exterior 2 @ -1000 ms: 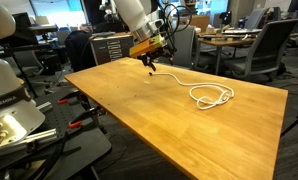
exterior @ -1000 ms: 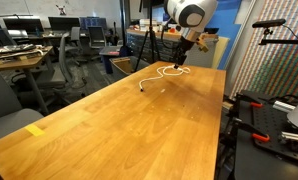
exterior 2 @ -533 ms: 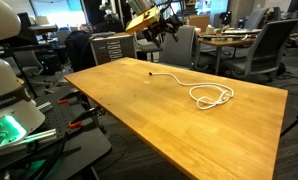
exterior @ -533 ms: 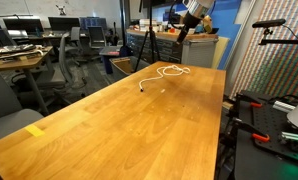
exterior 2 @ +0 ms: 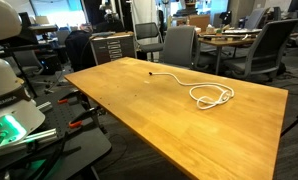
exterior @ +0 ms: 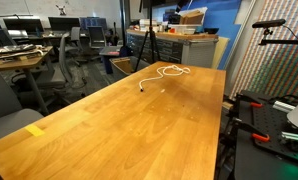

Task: Pick the rope on the table

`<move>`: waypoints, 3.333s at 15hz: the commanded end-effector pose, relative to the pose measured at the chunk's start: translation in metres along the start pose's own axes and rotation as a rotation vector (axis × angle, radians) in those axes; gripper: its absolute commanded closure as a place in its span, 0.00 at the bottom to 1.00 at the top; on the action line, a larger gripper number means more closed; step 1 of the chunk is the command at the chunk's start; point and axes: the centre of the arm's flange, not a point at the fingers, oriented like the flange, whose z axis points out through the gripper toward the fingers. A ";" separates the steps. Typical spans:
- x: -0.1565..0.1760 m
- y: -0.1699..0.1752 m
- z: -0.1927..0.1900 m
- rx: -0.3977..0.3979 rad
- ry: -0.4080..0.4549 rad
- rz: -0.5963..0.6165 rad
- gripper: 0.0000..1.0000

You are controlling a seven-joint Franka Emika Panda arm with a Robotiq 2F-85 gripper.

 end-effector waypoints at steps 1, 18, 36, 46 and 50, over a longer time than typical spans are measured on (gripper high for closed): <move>0.003 0.002 -0.003 -0.007 0.005 0.005 0.00; -0.125 -0.096 0.098 0.302 -0.622 0.268 0.00; -0.121 -0.155 0.129 0.286 -0.696 0.492 0.00; -0.064 -0.243 0.166 0.142 -0.738 0.738 0.00; -0.081 -0.253 0.156 0.141 -0.705 0.694 0.00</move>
